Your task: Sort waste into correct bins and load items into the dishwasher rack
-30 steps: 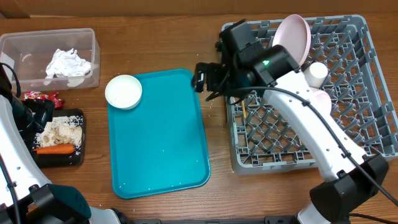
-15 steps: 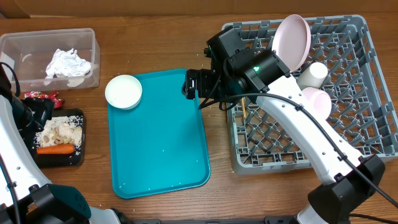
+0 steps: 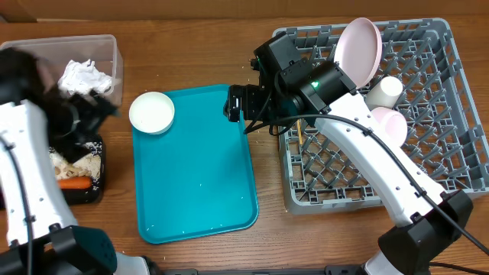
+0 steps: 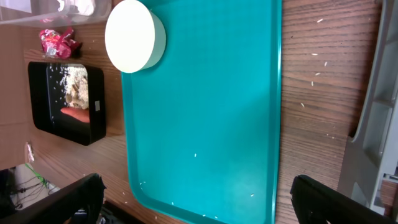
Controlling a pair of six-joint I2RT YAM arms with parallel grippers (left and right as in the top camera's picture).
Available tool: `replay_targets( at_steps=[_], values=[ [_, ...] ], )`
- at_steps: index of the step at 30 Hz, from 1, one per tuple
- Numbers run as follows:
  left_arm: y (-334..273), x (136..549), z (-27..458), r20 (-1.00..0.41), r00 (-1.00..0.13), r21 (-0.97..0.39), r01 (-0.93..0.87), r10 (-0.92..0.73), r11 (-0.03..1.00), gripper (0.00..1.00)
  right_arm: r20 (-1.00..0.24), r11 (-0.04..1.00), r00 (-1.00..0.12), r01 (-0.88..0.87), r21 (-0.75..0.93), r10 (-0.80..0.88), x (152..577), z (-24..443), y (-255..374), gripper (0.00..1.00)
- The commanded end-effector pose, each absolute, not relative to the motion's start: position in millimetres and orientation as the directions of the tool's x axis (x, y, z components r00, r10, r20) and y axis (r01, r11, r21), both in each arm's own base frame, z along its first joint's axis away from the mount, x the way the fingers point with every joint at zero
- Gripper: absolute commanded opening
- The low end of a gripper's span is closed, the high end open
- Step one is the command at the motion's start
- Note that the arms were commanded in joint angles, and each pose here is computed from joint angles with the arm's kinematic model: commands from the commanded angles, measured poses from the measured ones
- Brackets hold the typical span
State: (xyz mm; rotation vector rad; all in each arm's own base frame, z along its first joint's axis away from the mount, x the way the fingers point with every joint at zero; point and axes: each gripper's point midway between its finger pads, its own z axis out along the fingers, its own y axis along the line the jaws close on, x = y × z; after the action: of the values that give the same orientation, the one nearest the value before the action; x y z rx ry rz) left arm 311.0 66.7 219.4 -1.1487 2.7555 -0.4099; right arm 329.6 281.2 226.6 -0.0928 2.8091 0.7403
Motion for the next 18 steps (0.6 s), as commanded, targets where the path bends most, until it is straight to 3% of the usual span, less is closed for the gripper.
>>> replay_targets(
  at_steps=[1,9,18],
  values=[
    [60,328,213,-0.141,-0.819,-0.193,-0.528,-0.556,0.827,1.0,-0.247,0.867,-0.969,-0.116,0.484,0.008,331,229,281,1.0],
    [29,360,213,-0.27,-0.899,-0.141,-0.316,-0.344,0.938,1.0,-0.247,0.867,-0.969,-0.116,0.484,0.008,331,229,281,1.0],
    [1,389,151,-0.209,-0.962,-0.106,-0.159,-0.179,0.982,0.99,-0.247,0.867,-0.969,-0.117,0.485,0.008,331,229,281,1.0]
  ],
)
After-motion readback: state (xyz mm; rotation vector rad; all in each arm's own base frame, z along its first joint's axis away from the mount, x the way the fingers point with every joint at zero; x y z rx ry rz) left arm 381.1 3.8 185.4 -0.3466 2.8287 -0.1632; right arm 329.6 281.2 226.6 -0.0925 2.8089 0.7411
